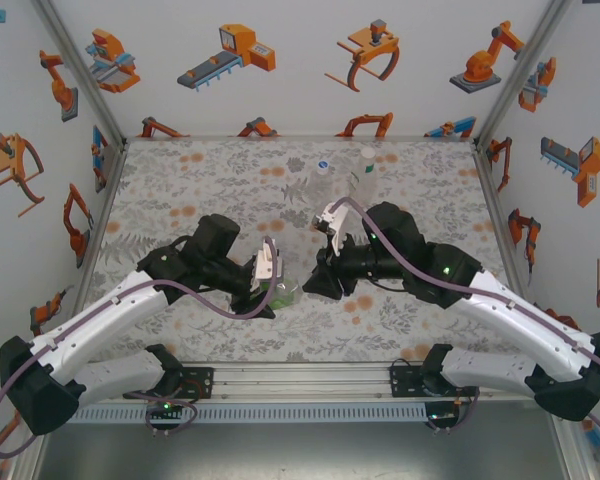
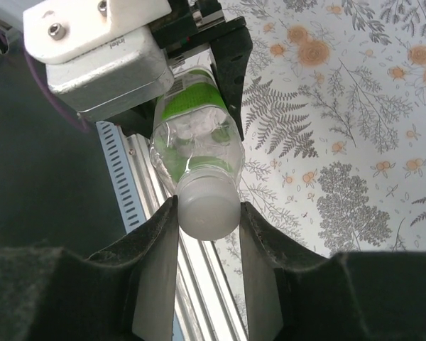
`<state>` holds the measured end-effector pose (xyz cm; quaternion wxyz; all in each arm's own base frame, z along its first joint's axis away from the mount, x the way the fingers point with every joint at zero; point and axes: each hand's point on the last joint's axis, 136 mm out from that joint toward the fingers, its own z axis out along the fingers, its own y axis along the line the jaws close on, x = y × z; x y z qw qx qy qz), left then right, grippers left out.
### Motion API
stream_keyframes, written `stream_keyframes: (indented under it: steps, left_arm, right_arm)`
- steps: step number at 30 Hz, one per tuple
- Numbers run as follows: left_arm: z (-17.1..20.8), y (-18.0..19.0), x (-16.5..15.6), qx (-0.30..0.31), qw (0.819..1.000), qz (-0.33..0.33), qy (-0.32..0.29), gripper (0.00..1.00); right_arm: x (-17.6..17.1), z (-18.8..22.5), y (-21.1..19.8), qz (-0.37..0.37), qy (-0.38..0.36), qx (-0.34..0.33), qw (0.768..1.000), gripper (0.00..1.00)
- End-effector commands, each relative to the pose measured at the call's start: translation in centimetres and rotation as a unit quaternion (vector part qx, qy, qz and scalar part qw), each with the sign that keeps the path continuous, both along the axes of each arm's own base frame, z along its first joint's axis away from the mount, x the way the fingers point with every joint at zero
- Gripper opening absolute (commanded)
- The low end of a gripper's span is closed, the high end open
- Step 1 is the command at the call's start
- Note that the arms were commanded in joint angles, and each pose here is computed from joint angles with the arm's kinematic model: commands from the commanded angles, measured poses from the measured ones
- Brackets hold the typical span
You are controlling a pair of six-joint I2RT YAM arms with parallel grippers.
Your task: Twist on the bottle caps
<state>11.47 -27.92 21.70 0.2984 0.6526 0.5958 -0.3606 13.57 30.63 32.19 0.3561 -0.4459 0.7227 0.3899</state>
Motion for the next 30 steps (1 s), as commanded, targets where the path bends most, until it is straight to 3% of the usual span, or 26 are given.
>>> stream_keyframes:
  steps: [1, 8, 13, 15, 18, 19, 21, 23, 28, 30]
  left_arm:
    - [1.7, -0.4, -1.3, -0.028, 0.999, -0.038, 0.01, 0.0]
    - [2.7, -0.3, -3.3, -0.056, 0.994, -0.087, 0.038, 0.0]
    - [3.6, -0.1, -4.7, -0.078, 0.988, -0.121, 0.054, 0.0]
    - [4.0, 0.0, -5.2, -0.088, 0.985, -0.134, 0.06, 0.0]
    - [4.0, 0.0, -5.2, -0.087, 0.985, -0.133, 0.061, 0.0]
    - [3.9, -0.1, -5.0, -0.083, 0.986, -0.129, 0.061, 0.0]
    - [3.6, -0.1, -4.4, -0.07, 0.99, -0.112, 0.053, 0.0]
    - [3.2, -0.1, -3.7, -0.056, 0.993, -0.093, 0.041, 0.0]
    - [2.3, 0.0, -1.4, -0.03, 0.999, -0.033, 0.0, 0.0]
    - [2.3, 0.1, -0.8, -0.028, 0.999, -0.017, -0.015, 0.0]
  right_arm:
    - [-1.6, 1.8, -0.4, 0.059, -0.065, 0.015, 0.996, 0.12]
    - [-5.6, 2.9, -1.1, 0.2, -0.184, 0.052, 0.961, 0.0]
    - [-7.8, 3.4, -1.8, 0.279, -0.259, 0.069, 0.922, 0.0]
    - [-8.2, 3.5, -1.9, 0.293, -0.279, 0.075, 0.911, 0.0]
    - [-7.9, 3.6, -1.8, 0.288, -0.28, 0.069, 0.913, 0.0]
    - [-7.8, 3.5, -1.7, 0.288, -0.275, 0.065, 0.915, 0.03]
    - [-7.4, 3.4, -1.4, 0.277, -0.251, 0.058, 0.926, 0.2]
    - [-6.9, 3.0, -1.1, 0.262, -0.224, 0.052, 0.937, 0.24]
    - [-6.0, 2.0, -0.9, 0.215, -0.17, 0.047, 0.961, 0.5]
    - [-5.8, 2.1, -0.9, 0.197, -0.16, 0.058, 0.966, 0.55]
